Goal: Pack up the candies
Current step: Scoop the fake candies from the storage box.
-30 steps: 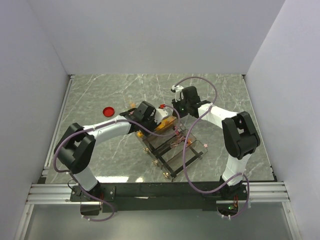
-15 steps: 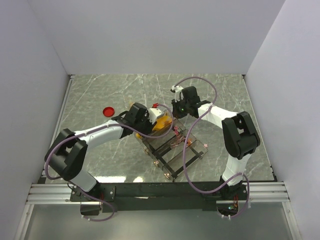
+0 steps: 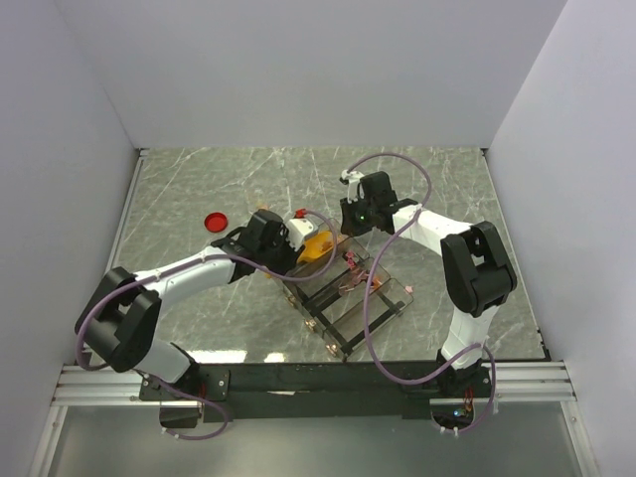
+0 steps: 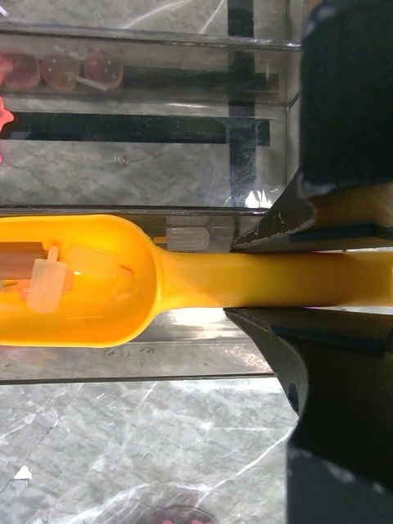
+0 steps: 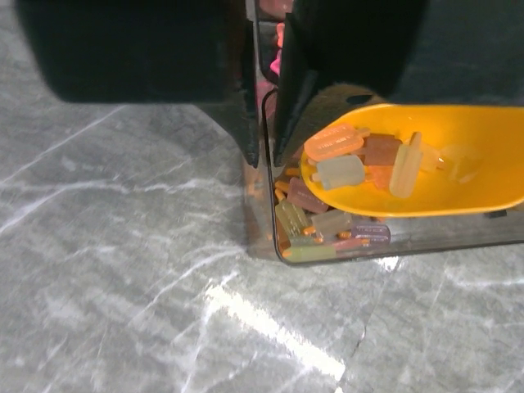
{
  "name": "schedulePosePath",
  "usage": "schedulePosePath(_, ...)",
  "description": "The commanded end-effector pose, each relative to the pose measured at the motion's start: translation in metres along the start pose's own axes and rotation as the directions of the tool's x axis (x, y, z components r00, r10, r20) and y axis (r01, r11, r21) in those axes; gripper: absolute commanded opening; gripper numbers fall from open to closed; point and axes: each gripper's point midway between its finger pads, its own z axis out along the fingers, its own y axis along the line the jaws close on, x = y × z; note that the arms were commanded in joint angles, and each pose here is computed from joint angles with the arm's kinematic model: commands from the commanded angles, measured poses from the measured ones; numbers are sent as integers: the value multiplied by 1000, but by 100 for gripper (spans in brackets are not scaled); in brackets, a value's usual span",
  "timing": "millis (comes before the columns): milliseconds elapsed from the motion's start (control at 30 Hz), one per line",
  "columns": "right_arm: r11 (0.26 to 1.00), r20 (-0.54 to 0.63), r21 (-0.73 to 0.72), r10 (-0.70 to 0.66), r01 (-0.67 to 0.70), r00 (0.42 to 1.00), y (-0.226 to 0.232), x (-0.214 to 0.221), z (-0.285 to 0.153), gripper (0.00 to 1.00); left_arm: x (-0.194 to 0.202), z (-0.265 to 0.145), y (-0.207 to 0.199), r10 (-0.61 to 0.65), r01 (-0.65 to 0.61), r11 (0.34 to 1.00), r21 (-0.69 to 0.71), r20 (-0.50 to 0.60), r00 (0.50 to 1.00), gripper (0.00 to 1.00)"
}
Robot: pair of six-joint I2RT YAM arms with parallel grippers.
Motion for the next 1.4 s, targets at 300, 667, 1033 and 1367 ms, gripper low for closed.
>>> schedulePosePath(300,994,108,77,70,-79,992,4,-46,-55,48,-43,-32,-6,-16,9,999,41,177,984,1)
schedulePosePath(667,976,222,157,112,-149,969,1,-54,-118,72,-52,-67,8,-53,53,999,6,243,969,1)
schedulePosePath(1033,990,210,56,118,-132,971,30,-24,-121,82,-48,-129,64,-66,98,983,-156,198,978,1)
schedulePosePath(1367,993,206,45,96,-107,974,33,-16,-122,87,-37,-179,112,-76,98,934,-342,77,994,1)
